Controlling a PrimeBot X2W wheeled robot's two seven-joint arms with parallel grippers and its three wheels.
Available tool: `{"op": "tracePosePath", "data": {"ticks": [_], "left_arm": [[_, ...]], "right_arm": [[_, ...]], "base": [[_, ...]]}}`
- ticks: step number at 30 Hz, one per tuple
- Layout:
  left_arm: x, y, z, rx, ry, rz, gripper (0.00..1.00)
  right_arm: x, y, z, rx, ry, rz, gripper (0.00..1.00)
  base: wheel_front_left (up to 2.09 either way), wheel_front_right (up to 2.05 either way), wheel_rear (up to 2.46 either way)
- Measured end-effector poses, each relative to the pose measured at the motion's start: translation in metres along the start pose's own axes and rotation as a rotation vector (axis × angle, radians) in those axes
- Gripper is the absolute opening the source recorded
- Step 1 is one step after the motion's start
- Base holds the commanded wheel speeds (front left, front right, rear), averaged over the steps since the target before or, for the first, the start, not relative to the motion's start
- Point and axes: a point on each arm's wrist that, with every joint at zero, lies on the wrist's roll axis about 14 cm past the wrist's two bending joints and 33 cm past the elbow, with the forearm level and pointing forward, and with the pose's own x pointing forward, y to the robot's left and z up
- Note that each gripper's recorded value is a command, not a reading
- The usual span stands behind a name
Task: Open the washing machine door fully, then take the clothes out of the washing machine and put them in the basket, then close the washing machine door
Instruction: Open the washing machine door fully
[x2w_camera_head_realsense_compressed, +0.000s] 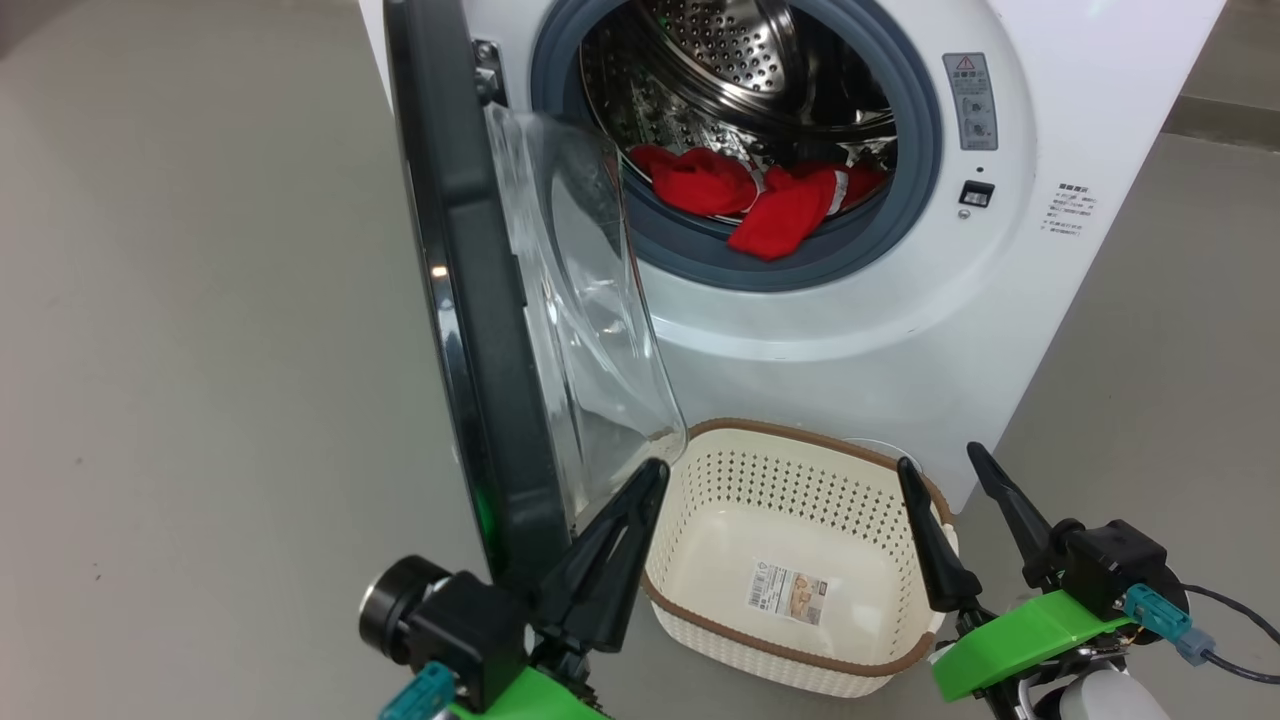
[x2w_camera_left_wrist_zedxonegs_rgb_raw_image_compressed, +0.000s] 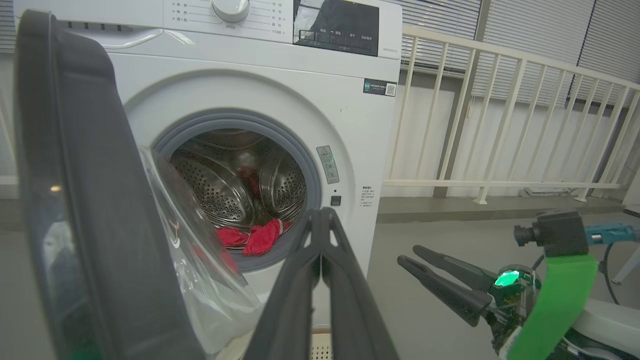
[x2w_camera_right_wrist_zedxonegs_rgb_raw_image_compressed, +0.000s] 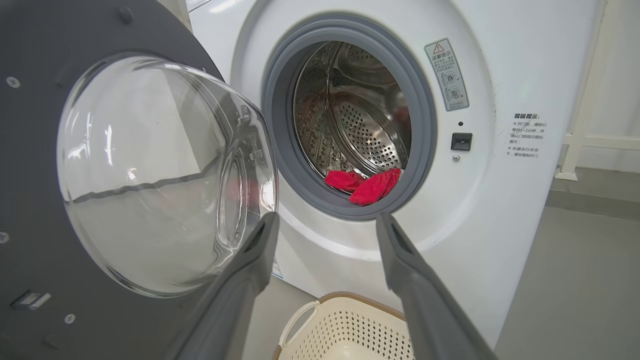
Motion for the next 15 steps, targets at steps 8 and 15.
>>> {"op": "tracePosePath", "data": {"ticks": [8, 15], "left_arm": [[-0.006, 0.018, -0.042, -0.016, 0.145, 0.083, 0.00], [-0.013, 0.037, -0.059, -0.012, 0.210, 0.159, 0.00]], "right_arm": [[-0.002, -0.001, 0.002, -0.003, -0.003, -0.005, 1.00], [-0.002, 0.000, -0.001, -0.002, 0.003, 0.000, 1.00]], "base": [[0.00, 0.00, 0.00], [0.00, 0.00, 0.00]]}}
